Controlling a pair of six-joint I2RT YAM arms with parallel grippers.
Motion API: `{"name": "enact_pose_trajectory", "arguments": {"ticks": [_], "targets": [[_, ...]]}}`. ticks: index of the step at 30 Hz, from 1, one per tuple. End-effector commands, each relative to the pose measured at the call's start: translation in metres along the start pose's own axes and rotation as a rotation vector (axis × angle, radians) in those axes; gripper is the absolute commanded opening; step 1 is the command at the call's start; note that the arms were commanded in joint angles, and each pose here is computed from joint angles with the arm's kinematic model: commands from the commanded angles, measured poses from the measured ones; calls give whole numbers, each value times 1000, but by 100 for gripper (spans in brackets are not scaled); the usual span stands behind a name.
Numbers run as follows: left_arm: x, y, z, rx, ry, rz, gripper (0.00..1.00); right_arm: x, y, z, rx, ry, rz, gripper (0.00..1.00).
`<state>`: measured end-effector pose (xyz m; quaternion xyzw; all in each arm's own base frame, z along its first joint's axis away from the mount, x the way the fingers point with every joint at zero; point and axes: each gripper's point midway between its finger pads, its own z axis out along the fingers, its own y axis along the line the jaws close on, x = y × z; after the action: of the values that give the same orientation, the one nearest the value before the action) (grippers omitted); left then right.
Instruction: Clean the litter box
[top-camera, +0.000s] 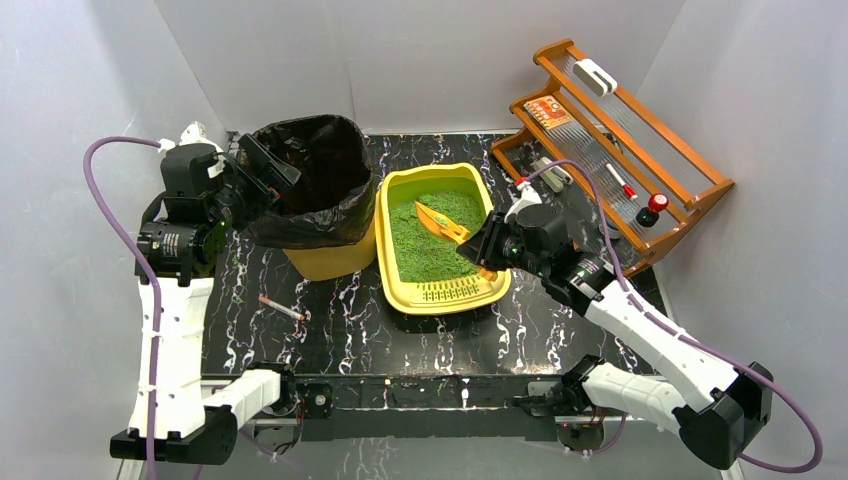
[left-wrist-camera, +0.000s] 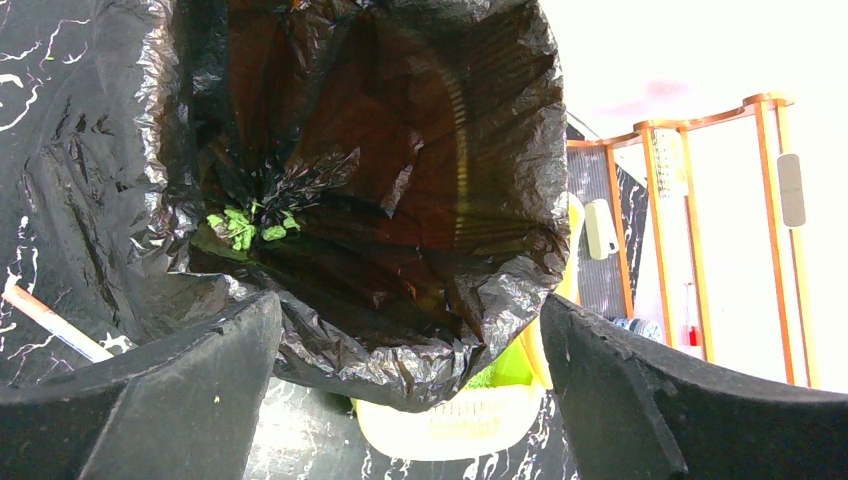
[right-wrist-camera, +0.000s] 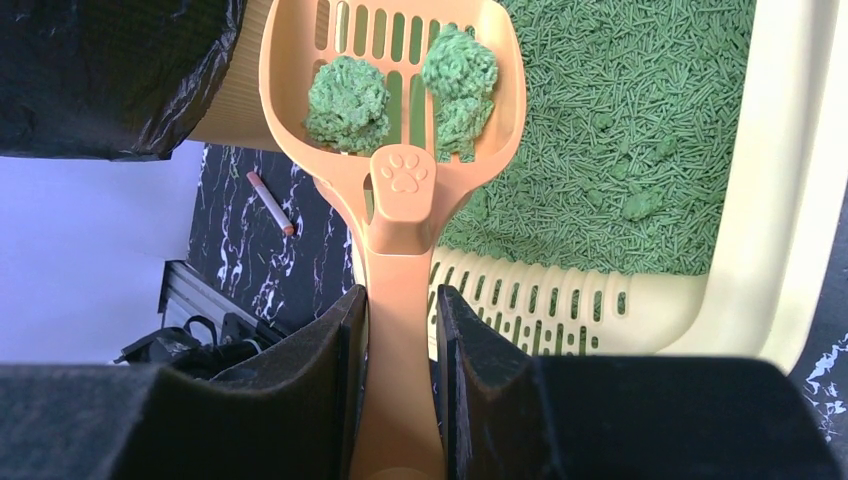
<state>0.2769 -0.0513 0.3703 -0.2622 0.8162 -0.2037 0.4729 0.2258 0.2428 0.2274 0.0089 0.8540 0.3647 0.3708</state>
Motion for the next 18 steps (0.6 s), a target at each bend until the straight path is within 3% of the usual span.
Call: {"name": "enact_pose_trajectory", "arguments": {"ticks": [1,5,14,18], "targets": [[-6,-6,-13,26,-29,16,98,-32,27,-9,-88,-115,-26,0],[-5,-6,-11,23,-24,18,98,-36,34,-13,-163,-149,-259,0],[-6,-7,-10,27,-23,18,98,-57,15,-27,-162,-401,-1091,0],[-6,-7,-10,27,-24,19,98,-68,14,-36,-122,-489,-1383,0]]}}
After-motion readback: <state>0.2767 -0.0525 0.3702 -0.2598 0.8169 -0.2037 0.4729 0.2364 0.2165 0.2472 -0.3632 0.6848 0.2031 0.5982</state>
